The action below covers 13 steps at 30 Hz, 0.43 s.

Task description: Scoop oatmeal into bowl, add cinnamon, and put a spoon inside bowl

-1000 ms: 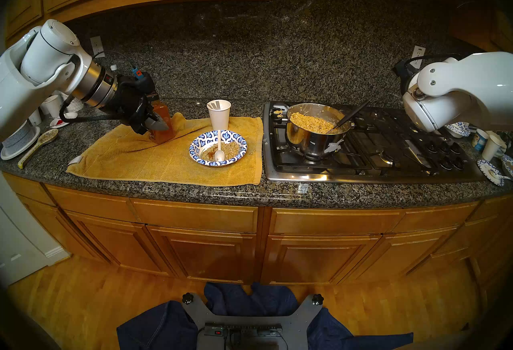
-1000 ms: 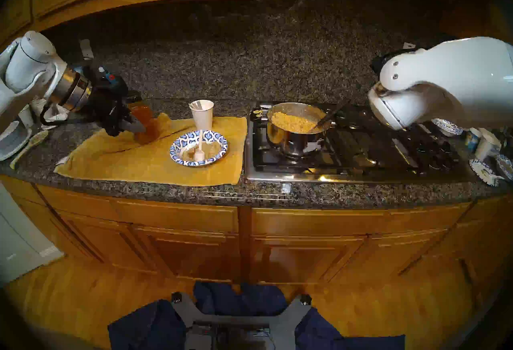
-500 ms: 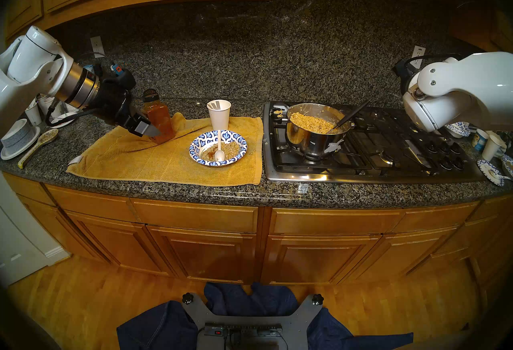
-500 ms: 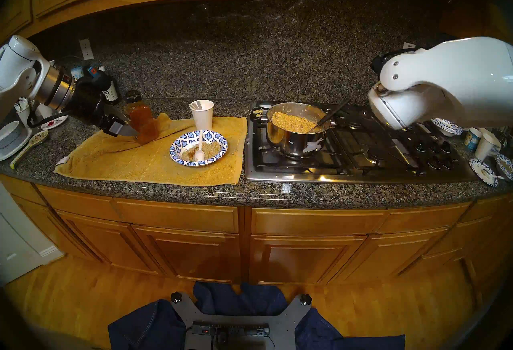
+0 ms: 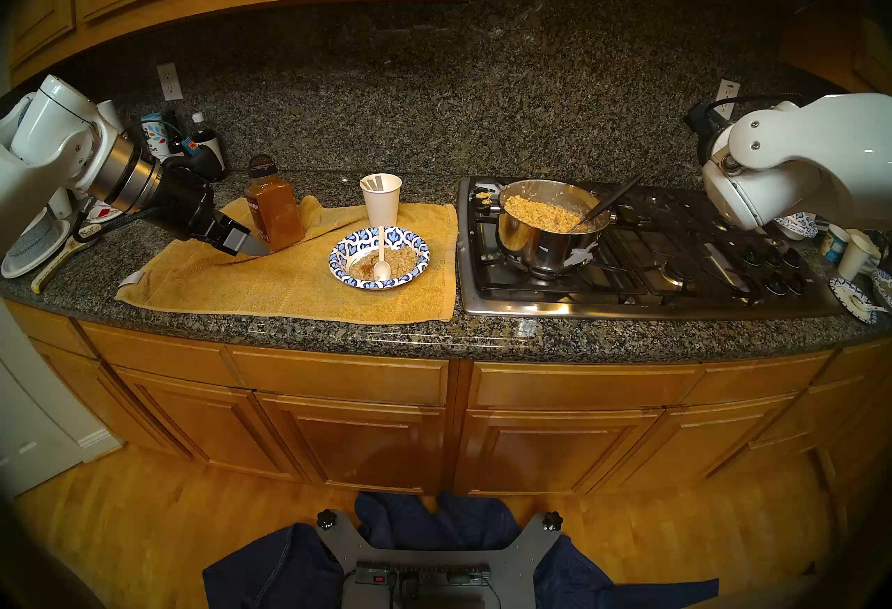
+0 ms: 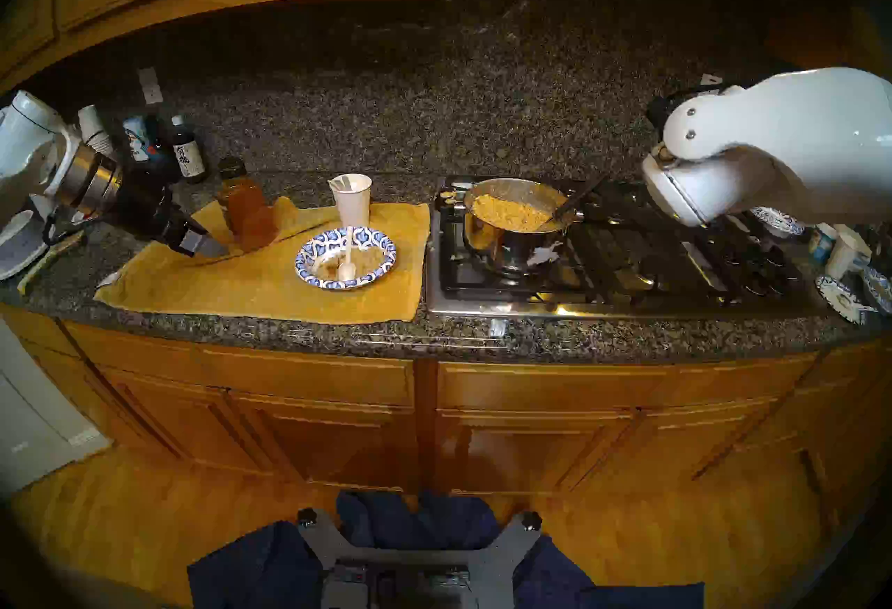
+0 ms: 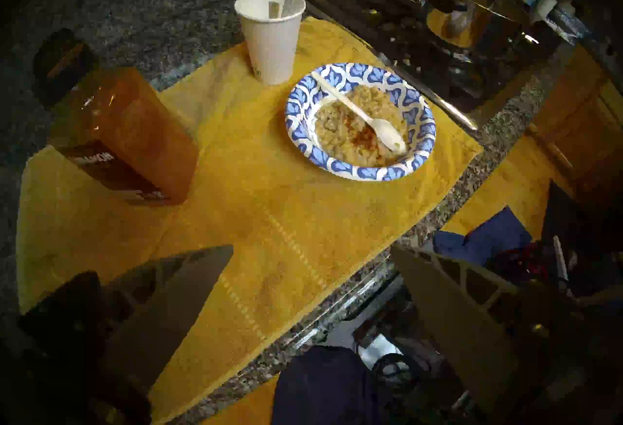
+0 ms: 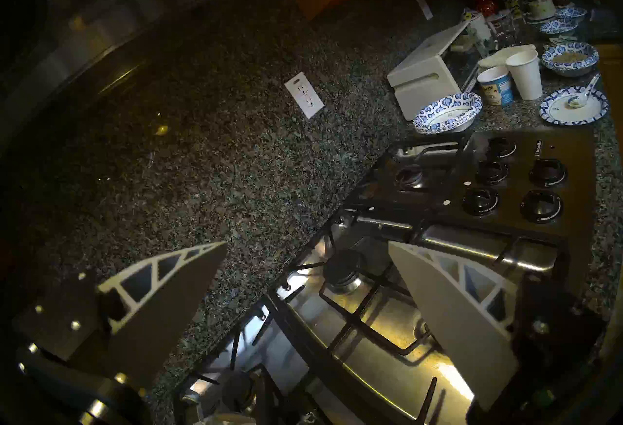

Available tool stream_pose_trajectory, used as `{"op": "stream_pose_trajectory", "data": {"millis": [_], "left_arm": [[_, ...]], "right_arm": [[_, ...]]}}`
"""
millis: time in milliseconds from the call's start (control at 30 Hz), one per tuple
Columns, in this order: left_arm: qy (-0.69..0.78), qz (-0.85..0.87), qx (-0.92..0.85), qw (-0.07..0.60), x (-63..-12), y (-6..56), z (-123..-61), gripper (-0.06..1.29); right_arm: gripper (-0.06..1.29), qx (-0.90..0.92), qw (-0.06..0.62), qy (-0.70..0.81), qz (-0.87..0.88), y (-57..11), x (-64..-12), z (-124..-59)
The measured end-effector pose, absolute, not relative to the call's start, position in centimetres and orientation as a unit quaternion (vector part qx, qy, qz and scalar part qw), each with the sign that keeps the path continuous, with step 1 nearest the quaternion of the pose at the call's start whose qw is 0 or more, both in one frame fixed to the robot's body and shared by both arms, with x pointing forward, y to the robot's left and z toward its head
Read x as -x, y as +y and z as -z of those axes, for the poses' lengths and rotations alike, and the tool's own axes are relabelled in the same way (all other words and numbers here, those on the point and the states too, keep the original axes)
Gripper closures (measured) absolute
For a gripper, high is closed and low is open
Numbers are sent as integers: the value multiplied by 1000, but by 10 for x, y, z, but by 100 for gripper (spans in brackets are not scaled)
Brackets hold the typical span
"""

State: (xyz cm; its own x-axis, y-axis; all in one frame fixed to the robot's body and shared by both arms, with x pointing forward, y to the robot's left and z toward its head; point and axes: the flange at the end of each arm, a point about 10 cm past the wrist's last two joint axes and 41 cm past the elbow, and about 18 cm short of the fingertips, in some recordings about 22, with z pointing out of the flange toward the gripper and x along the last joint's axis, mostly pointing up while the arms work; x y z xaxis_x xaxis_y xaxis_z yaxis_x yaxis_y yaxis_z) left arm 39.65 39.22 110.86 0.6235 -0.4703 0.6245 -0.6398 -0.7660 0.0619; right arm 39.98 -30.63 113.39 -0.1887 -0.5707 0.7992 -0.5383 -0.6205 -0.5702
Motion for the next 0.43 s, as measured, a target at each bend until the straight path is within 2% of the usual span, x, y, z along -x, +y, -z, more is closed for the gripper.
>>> {"op": "stream_pose_trajectory", "data": {"millis": [433], "left_arm": [[-307,-299,-891,151,-394,393,-1107,-2]], "right_arm": [[-1,635,16,435,638,-308,-400,-1134]]}}
